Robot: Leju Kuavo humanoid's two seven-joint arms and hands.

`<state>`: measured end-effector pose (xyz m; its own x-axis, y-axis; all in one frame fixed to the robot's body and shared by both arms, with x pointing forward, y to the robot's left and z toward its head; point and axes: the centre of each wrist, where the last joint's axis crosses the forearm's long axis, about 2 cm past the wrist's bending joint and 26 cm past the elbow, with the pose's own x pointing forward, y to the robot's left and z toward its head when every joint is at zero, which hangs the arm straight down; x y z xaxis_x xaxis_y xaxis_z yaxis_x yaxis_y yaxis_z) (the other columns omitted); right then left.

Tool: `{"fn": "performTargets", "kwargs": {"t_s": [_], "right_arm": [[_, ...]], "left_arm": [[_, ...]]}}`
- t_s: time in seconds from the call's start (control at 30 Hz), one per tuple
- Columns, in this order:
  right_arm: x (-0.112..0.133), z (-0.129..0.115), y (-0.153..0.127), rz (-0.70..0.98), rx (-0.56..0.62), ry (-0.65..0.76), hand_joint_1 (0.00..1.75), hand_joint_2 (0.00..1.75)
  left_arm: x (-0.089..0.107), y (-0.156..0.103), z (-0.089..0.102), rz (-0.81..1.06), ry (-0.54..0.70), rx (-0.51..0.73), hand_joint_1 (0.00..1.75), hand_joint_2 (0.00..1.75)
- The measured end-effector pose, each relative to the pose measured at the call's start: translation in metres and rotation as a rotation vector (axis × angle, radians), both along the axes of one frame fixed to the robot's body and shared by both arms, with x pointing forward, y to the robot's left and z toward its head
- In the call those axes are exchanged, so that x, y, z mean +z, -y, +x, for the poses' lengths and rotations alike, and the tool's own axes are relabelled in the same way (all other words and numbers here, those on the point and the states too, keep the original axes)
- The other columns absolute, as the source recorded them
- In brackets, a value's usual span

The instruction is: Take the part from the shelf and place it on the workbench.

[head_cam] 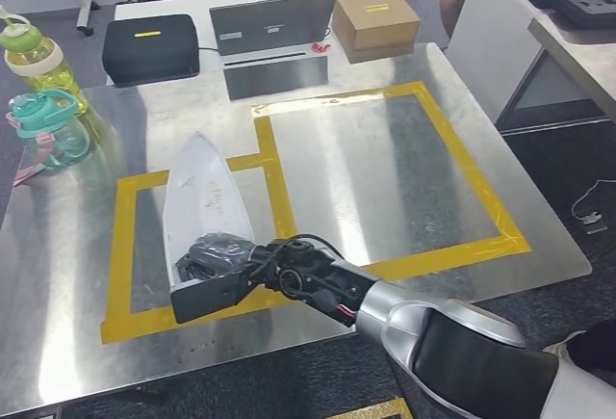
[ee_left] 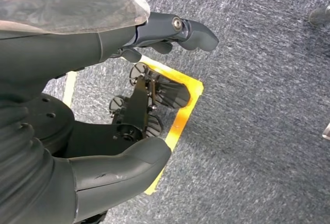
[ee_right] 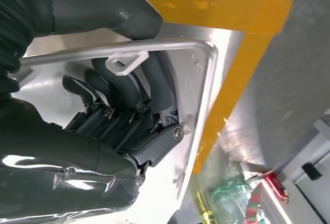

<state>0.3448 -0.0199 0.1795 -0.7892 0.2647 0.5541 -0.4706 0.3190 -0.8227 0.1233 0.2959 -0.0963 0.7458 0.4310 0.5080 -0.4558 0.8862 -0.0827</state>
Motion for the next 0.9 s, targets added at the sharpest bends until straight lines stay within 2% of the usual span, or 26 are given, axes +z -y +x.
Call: {"fn": "performTargets", "kwargs": {"t_s": [0.37,0.7,0.9], "right_arm": [[0.007,-0.006,-0.013,0.035,0.034,0.006,1.66,1.75],[0.009,-0.007,-0.016,0.05,0.045,0.002,1.66,1.75],[0.009,-0.007,-0.016,0.055,0.046,-0.004,1.66,1.75]], "left_arm": [[0.0,0.0,0.0,0.002,0.007,-0.004,0.0,1.75],[0.0,0.001,0.0,0.021,0.082,-0.027,0.0,1.75],[0.0,0.0,0.0,0.147,0.106,-0.038,0.0,1.75]]}}
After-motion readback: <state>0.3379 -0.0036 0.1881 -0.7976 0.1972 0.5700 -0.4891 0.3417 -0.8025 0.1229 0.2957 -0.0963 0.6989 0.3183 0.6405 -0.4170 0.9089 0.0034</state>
